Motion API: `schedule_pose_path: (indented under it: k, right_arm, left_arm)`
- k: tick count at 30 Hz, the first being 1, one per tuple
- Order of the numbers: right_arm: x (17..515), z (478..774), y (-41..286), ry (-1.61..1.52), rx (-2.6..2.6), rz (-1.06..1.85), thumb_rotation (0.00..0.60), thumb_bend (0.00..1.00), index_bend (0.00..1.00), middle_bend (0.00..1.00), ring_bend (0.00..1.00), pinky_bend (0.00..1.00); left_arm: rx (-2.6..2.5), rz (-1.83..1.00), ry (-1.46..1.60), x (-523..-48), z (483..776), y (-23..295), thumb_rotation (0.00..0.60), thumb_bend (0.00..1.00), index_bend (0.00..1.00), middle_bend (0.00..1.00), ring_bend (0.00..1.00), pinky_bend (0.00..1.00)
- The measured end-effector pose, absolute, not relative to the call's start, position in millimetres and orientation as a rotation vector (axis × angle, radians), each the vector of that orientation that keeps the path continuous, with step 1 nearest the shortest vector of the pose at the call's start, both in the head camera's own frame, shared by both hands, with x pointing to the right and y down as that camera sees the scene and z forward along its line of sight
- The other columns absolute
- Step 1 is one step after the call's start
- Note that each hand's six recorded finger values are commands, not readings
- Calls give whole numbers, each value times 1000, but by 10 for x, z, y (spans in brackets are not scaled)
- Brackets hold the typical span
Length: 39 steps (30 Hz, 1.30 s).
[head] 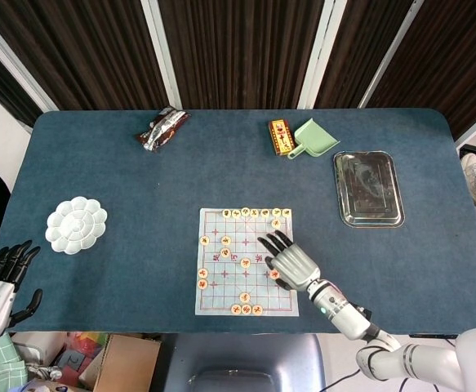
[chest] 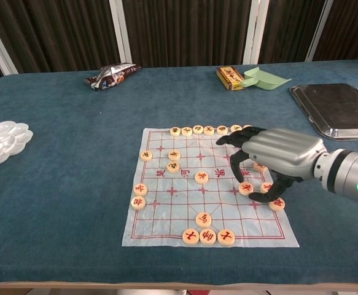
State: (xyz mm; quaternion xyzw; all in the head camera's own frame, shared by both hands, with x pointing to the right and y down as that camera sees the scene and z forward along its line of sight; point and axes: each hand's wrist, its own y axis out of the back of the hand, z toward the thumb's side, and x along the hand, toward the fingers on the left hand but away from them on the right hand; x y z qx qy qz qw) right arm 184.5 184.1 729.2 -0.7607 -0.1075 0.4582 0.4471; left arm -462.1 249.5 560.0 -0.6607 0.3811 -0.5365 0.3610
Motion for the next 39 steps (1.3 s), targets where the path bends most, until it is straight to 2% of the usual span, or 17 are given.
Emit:
schedule_pose_path:
  k: [10,34,36,39]
  right_arm:
    - [1907,7274,1817,-278,-1871,1141,600,438,682,150,0,0]
    - [1948,7154,1851,-286,-1883,1129,600,438,498,149,0,0]
    - [1974,7074,1844,-319,-1889,1114,600,438,449,149,0,0]
    - [2101,6868,1824,-393,-1881,1093,600,438,240,91,0,0]
  left_arm:
    - [-1703,-1388,977,-4615,5613,2500,600,437,0,0,0,64]
    - [-1708,-1370,982,-4601,5586,2512,600,437,0,0,0,68]
    - [-1706,-1363,984,-4597,5573,2514,600,437,0,0,0,68]
    - [-1698,-1350,989,-4596,5541,2523,600,436,0,0,0,68]
